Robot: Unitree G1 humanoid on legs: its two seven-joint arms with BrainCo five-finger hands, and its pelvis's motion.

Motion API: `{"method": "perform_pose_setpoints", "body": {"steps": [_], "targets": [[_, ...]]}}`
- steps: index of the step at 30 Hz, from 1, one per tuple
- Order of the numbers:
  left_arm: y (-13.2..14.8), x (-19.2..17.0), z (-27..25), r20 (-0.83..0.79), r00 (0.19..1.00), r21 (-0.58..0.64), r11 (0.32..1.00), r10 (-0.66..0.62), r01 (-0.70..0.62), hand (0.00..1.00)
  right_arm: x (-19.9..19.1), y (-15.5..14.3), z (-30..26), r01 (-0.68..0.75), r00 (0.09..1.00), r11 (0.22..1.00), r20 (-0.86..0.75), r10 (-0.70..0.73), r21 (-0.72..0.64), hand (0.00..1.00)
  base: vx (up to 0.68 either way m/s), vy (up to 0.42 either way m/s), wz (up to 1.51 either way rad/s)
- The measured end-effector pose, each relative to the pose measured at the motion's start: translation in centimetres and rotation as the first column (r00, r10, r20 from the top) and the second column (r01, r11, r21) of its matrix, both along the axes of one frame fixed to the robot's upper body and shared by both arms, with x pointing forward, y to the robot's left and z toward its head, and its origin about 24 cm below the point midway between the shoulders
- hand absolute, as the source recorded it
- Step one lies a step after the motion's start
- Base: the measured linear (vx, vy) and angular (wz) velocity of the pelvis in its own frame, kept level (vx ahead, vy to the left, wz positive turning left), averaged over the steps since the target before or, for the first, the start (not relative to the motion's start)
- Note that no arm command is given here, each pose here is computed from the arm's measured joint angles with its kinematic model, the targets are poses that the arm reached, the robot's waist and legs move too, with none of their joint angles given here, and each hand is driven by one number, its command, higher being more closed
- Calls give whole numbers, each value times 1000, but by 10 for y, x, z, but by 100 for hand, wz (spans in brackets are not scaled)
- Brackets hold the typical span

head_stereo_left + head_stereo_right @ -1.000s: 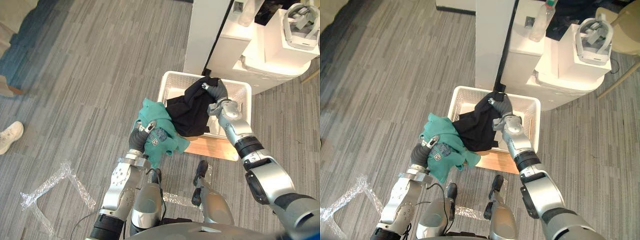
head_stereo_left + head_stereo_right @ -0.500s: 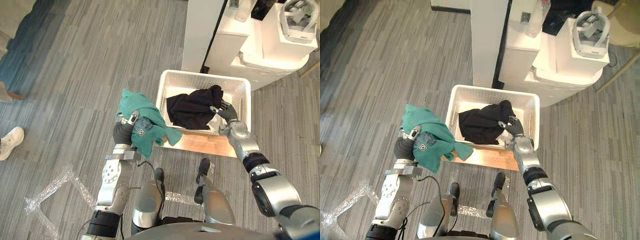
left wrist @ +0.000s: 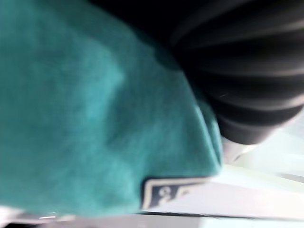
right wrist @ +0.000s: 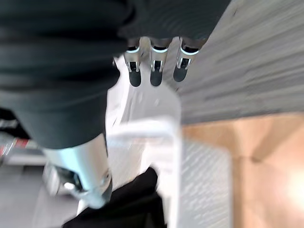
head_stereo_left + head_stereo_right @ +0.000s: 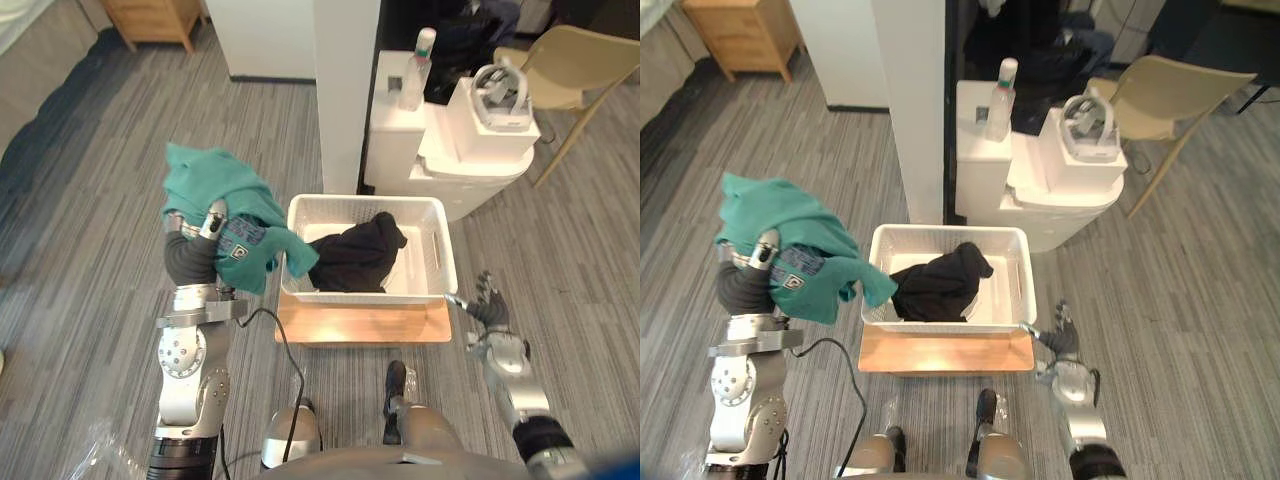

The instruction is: Tidy the bed and pick cloth on bed and put in laundry

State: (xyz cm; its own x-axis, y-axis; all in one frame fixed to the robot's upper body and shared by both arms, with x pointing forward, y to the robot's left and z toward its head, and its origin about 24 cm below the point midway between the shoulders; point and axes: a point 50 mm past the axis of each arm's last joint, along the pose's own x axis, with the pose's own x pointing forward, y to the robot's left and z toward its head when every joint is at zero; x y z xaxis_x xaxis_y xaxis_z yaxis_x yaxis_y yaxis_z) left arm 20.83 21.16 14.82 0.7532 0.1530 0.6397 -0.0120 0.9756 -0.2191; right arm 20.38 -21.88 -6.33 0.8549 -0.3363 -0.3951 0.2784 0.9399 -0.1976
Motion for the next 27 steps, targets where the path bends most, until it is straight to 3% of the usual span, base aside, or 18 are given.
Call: {"method": "perform_pose_setpoints", "body": {"steps": [8, 15, 20, 27], "targets": [[16, 19, 45, 134, 985, 126, 984, 108, -125, 100, -68, -6, -30, 74, 980, 997, -186, -75, -14, 0, -37, 1, -24], [24, 81, 5, -190, 960, 304, 942, 205, -141, 100, -101, -9, -42, 53, 957, 999, -286, -49, 9, 0, -47, -14, -27], [19, 115, -8, -297, 923, 414, 904, 244, -106, 100, -97, -9, -44, 70, 962, 997, -268, -56, 40, 0, -38, -21, -24], [-1, 144, 2, -308, 920, 520, 853, 243, -51, 100, -38, -9, -19, 81, 996, 990, -46, -76, 112, 0, -26, -6, -19]]}}
